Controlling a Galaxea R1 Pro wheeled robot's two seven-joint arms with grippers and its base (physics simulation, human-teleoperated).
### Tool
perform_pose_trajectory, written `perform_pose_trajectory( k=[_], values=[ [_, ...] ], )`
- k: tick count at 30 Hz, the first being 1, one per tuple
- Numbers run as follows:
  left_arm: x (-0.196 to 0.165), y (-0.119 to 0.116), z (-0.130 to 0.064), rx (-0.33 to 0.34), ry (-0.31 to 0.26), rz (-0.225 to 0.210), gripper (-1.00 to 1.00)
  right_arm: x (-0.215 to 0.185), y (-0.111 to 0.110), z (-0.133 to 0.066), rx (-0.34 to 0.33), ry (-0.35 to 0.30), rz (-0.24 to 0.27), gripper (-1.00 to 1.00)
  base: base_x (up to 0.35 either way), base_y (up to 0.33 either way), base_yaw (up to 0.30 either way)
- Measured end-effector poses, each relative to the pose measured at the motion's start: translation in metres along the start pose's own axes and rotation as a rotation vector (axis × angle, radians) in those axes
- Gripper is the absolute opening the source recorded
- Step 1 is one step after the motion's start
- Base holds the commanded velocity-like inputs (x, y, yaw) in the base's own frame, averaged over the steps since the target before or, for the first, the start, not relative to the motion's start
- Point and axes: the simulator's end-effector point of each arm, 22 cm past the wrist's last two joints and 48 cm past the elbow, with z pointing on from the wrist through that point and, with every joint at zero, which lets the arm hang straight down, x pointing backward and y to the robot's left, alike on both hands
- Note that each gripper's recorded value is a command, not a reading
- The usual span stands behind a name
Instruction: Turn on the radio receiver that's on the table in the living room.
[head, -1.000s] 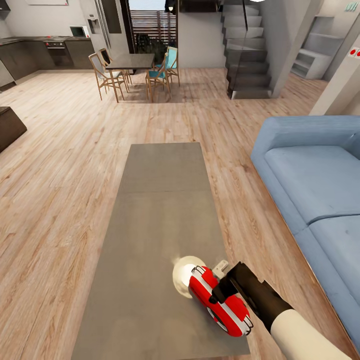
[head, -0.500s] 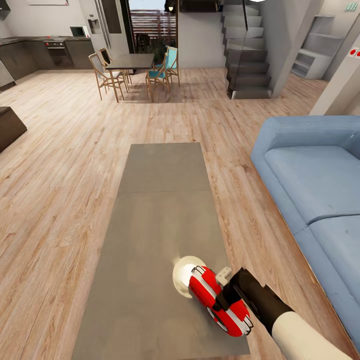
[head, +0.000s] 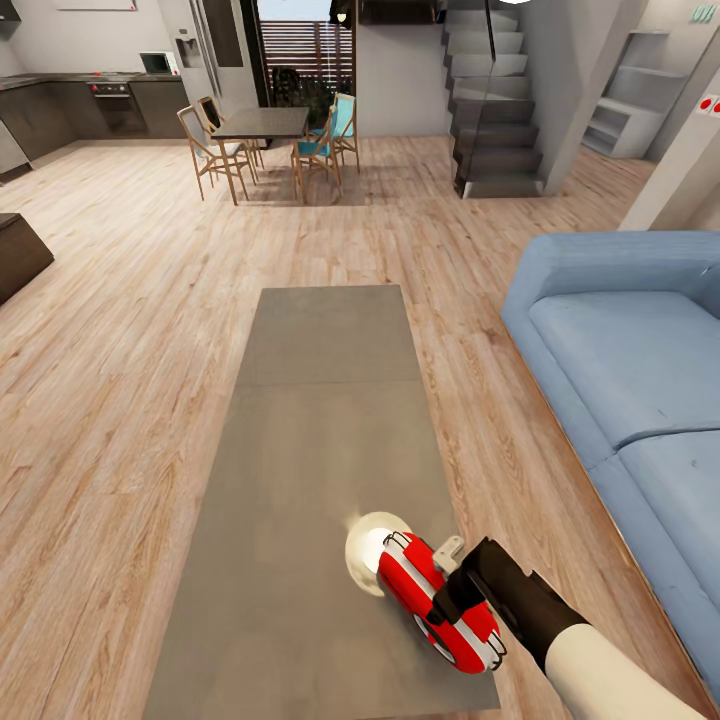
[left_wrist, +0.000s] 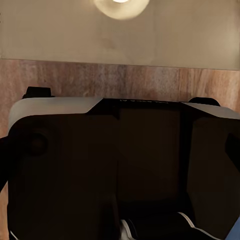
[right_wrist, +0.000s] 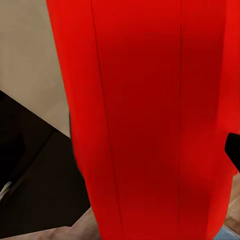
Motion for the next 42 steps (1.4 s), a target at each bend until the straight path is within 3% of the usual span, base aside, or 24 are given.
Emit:
perform_pose_trajectory(
  k=[6, 7, 30, 34, 35, 36, 38, 39, 40, 41, 42],
  values=[
    [0.0, 0.0, 0.0, 0.0, -0.001, 0.0, 1.0, 0.0, -0.001, 0.0, 0.002, 0.001, 0.0, 1.0, 0.0, 0.0, 0.0],
    [0.0, 0.0, 0.0, 0.0, -0.001, 0.0, 1.0, 0.0, -0.001, 0.0, 0.002, 0.001, 0.0, -1.0, 0.0, 0.0, 0.0],
    [0.0, 0.0, 0.0, -0.001, 0.0, 0.0, 1.0, -0.007, -0.013, -0.005, 0.056, -0.02, -0.007, -1.0, 0.0, 0.0, 0.0],
    [0.0, 0.0, 0.0, -0.001, 0.0, 0.0, 1.0, -0.044, -0.019, -0.03, 0.085, -0.11, -0.037, -1.0, 0.0, 0.0, 0.0],
    [0.0, 0.0, 0.0, -0.001, -0.001, -0.001, 1.0, -0.05, -0.02, -0.059, 0.018, -0.117, 0.003, -1.0, 0.0, 0.0, 0.0],
    [0.0, 0.0, 0.0, -0.001, -0.002, -0.001, 1.0, -0.064, -0.015, -0.092, 0.026, -0.105, 0.065, -1.0, 0.0, 0.0, 0.0],
    [0.0, 0.0, 0.0, -0.001, -0.002, -0.001, 1.0, -0.123, -0.014, -0.151, 0.099, -0.3, -0.03, -1.0, 0.0, 0.0, 0.0],
    [0.0, 0.0, 0.0, -0.001, -0.002, 0.0, 1.0, -0.137, -0.005, -0.168, 0.085, -0.351, -0.04, -1.0, 0.0, 0.0, 0.0],
    [0.0, 0.0, 0.0, -0.001, -0.002, 0.0, 1.0, -0.135, 0.001, -0.165, 0.049, -0.348, -0.027, -1.0, 0.0, 0.0, 0.0],
    [0.0, 0.0, 0.0, -0.001, -0.001, -0.001, 1.0, -0.122, -0.002, -0.148, 0.036, -0.299, -0.006, -1.0, 0.0, 0.0, 0.0],
    [0.0, 0.0, 0.0, -0.001, -0.001, 0.0, 1.0, -0.117, -0.012, -0.145, 0.077, -0.277, -0.013, -1.0, 0.0, 0.0, 0.0]
  ],
)
